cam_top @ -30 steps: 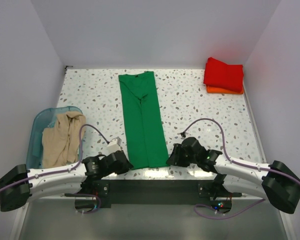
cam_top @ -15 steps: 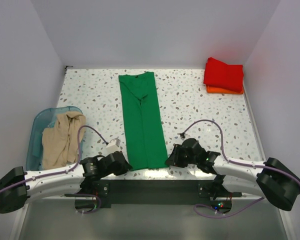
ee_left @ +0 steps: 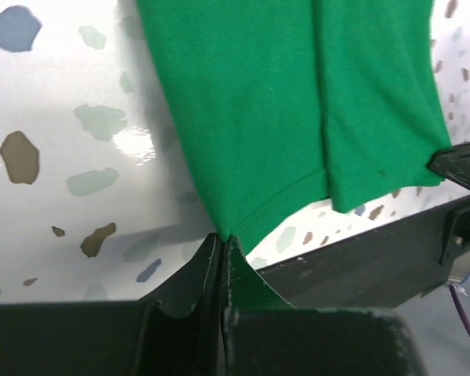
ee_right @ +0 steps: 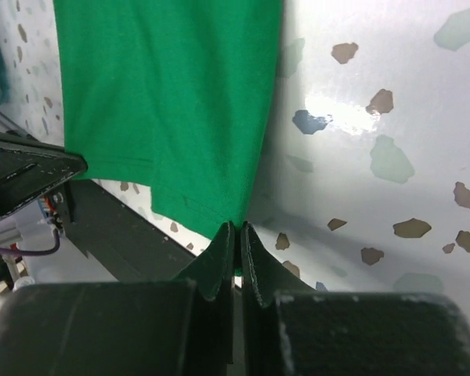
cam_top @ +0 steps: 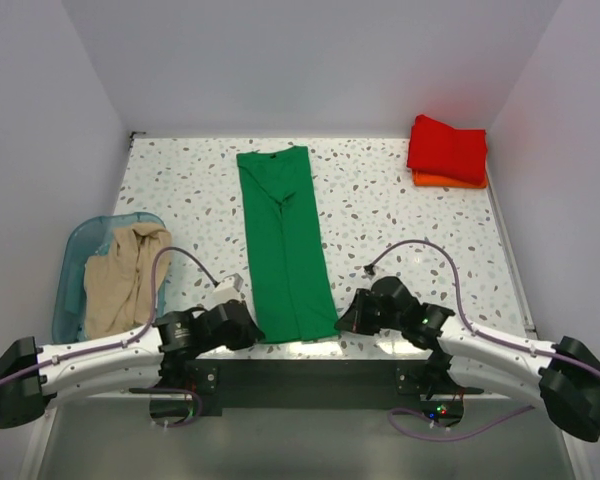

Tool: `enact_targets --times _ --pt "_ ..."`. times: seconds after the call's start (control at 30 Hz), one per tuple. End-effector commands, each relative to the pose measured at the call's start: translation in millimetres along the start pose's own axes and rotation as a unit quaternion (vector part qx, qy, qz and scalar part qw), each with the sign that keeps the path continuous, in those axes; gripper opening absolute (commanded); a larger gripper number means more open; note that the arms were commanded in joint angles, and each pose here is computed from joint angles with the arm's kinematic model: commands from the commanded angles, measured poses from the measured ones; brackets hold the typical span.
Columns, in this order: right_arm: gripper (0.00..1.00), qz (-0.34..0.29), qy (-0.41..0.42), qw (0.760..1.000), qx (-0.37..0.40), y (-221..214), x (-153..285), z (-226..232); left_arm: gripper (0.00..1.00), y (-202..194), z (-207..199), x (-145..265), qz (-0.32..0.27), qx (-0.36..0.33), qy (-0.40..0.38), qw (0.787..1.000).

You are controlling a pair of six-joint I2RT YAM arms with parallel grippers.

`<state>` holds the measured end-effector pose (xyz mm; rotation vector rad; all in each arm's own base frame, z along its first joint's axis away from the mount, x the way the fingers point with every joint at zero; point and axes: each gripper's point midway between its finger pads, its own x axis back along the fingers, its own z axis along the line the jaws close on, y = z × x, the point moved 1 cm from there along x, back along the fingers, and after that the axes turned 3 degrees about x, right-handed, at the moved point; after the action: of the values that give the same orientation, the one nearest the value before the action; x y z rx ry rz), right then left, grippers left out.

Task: Fold and stack the t-shirts
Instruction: Fold the tshirt

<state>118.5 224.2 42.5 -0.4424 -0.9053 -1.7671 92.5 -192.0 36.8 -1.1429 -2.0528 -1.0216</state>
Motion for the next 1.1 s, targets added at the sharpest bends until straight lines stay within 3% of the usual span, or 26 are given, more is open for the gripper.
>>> enact_targets --times 0.0,0.33,0.7,0.8,1.07 --pt "0.00 0.002 0.010 1.000 0.022 6.1 10.7 13.4 0.00 9.9 -26.1 15.8 -0.007 -0.014 -0.030 0.999" --pt "0.00 -0.039 0.015 0.998 0.050 48.0 16.5 54.6 0.00 52.3 -55.0 30.5 -0.088 -0.008 -0.036 0.995" --pt "0.00 -0.075 -0.065 0.990 0.101 150.0 -39.0 81.4 0.00 171.7 -79.0 9.1 -0.186 -0.005 -0.011 0.983" --pt "0.00 -0.103 -0.053 0.988 0.102 193.7 -46.3 102.1 0.00 201.2 -81.5 -7.5 -0.189 0.001 0.001 0.982" --pt "0.00 -0.100 -0.065 0.990 0.082 260.1 -99.2 89.6 0.00 282.5 -67.8 -44.1 -0.205 0.038 0.029 0.978"
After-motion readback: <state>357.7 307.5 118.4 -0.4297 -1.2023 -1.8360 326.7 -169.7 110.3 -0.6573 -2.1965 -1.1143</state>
